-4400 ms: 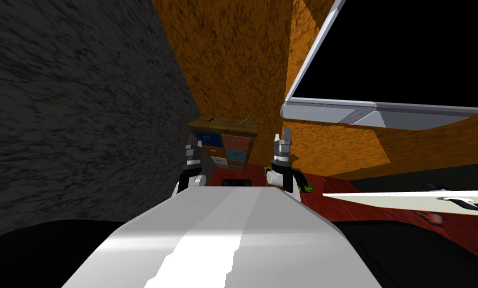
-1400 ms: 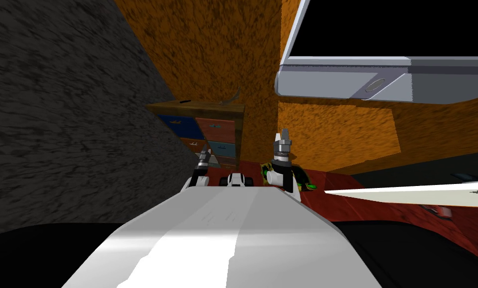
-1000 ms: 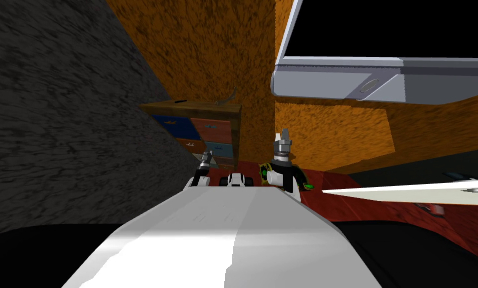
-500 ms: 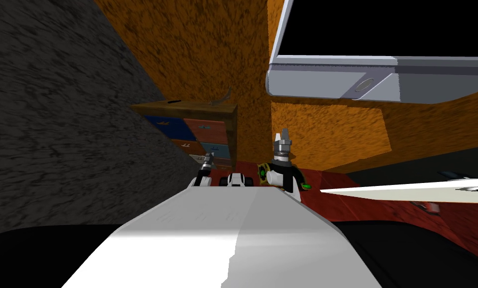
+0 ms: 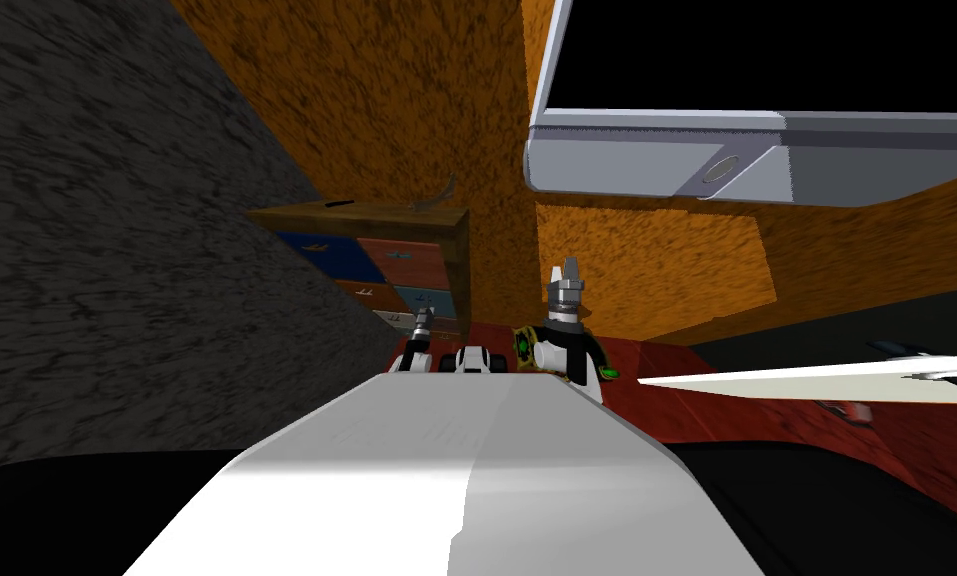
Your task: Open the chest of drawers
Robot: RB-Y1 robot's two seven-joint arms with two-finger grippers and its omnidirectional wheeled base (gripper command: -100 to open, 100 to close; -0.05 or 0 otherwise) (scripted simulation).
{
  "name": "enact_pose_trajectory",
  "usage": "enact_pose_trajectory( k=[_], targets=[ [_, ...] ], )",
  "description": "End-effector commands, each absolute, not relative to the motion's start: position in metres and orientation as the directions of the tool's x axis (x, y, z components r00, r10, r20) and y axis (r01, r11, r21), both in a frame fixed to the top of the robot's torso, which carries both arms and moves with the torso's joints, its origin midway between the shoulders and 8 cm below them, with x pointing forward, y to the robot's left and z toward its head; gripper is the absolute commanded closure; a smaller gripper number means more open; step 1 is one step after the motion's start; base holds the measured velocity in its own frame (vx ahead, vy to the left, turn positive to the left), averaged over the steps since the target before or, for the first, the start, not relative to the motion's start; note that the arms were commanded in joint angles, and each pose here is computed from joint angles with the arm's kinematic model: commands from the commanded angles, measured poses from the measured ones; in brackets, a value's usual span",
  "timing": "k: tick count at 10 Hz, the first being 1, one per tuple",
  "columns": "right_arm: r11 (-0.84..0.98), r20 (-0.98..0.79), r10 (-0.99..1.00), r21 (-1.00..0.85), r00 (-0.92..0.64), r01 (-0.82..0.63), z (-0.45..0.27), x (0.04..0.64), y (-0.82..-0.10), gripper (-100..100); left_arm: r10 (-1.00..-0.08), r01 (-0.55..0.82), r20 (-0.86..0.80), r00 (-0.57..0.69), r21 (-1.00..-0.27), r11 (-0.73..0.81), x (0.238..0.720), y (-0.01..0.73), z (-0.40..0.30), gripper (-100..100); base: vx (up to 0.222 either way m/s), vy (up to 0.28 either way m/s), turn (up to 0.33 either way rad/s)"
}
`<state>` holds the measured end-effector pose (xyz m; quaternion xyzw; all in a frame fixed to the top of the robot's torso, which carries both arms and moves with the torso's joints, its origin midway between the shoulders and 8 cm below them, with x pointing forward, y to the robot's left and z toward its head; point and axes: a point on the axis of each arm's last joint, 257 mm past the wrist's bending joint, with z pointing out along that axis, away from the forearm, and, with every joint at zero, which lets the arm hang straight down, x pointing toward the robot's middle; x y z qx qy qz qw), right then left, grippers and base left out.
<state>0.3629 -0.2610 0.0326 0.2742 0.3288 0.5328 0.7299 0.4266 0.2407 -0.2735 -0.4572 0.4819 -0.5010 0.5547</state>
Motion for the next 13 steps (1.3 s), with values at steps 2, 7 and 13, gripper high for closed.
enact_pose_trajectory(
  k=[2, 7, 13],
  targets=[
    [0.282, -0.188, 0.958, 0.751, 0.216, -0.597, 0.033, 0.363, -0.261, 0, -0.997, 0.118, -0.075, 0.035, -0.99, 0.079, 0.427, 0.241, -0.269, -100, 0.045, -0.004, -0.009],
    [0.282, -0.188, 0.958, 0.751, 0.216, -0.598, 0.033, 0.363, -0.261, 0, -0.997, 0.12, -0.077, 0.029, -0.99, 0.08, 0.421, 0.24, -0.263, 100, -0.118, 0.01, 0.012],
    [0.282, -0.188, 0.958, 0.751, 0.216, -0.598, 0.033, 0.363, -0.261, 0, -0.997, 0.123, -0.076, 0.024, -0.989, 0.078, 0.417, 0.239, -0.251, -100, -0.144, 0.013, 0.009]
  ],
)
